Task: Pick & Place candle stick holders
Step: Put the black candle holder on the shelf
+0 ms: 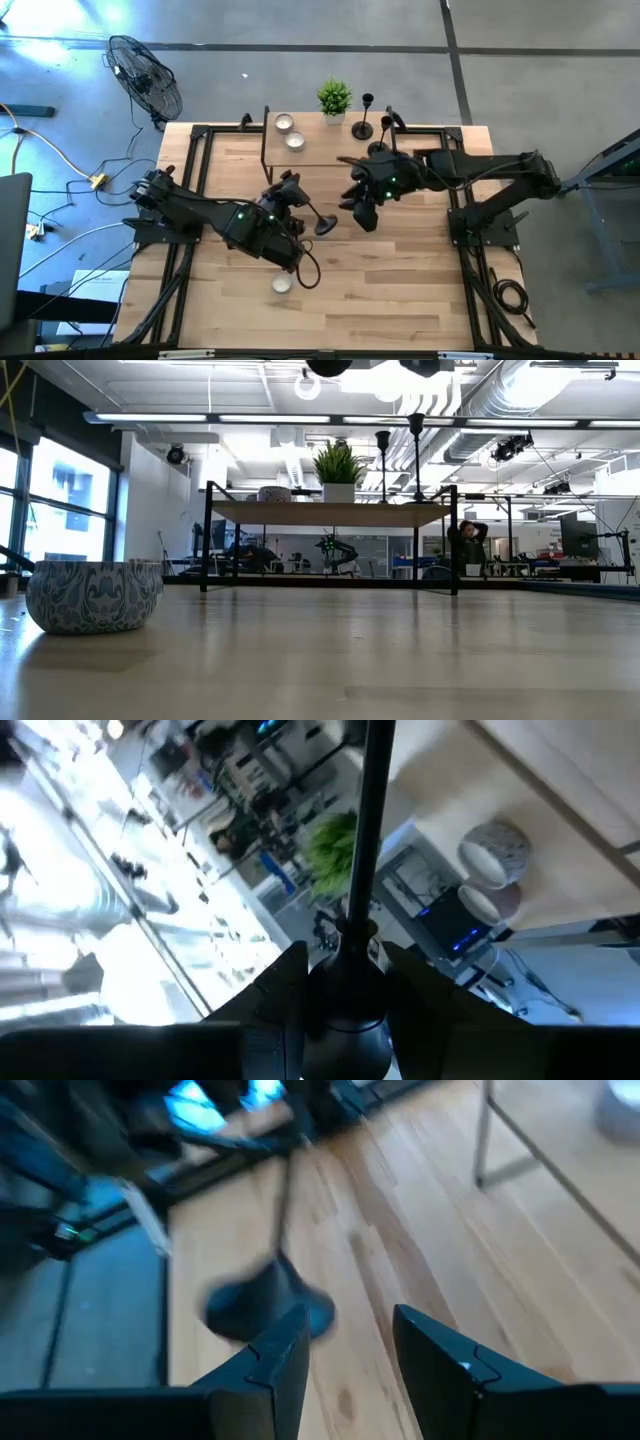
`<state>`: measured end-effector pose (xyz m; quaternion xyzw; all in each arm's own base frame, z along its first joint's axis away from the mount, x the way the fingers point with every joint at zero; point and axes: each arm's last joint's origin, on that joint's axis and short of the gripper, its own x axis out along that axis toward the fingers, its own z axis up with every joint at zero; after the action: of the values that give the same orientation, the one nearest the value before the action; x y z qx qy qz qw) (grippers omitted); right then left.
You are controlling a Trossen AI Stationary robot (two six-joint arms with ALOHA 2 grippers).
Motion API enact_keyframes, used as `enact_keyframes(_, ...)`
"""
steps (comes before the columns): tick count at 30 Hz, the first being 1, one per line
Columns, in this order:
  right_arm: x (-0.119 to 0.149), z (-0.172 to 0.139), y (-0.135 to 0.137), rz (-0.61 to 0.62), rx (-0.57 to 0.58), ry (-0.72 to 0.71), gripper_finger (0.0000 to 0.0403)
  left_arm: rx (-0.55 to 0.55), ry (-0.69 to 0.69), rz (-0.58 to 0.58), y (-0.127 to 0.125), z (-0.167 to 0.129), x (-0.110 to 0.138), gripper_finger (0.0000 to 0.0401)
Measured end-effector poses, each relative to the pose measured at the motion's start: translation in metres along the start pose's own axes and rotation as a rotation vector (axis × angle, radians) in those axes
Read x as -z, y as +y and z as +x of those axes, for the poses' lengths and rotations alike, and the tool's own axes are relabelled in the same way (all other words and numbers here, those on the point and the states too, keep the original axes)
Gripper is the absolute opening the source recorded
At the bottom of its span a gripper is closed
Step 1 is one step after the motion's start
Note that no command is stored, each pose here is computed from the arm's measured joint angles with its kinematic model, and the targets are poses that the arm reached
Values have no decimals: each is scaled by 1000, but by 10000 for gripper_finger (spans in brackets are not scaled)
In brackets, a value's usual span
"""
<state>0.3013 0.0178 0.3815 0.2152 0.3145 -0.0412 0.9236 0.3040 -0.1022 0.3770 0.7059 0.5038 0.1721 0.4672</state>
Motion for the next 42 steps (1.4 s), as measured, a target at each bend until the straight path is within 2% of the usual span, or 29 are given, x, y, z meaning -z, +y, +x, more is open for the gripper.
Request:
enact_keyframes(6,-16,-1,1,-51,-132,-105,139,-2,-38,46,5,0,-7,97)
enact_keyframes(10,-18,0,1,-53,-200,-100,139,-14,-52,33,9,0,-10,97)
enact_keyframes(15,-18,9,4,-69,-230,-89,142,-15,-60,17,11,0,-11,98)
enact_keyframes(23,-19,24,6,12,-287,-70,169,-26,-70,-24,14,-1,-14,98)
enact_keyframes(31,-19,36,6,12,-311,-53,189,-29,-79,-40,16,-1,-15,98)
enact_keyframes(37,-19,44,6,11,-320,-53,181,-32,-83,-51,17,-1,-16,98)
enact_keyframes(42,-18,50,6,7,-318,-38,143,-31,-83,-53,17,-1,-16,98)
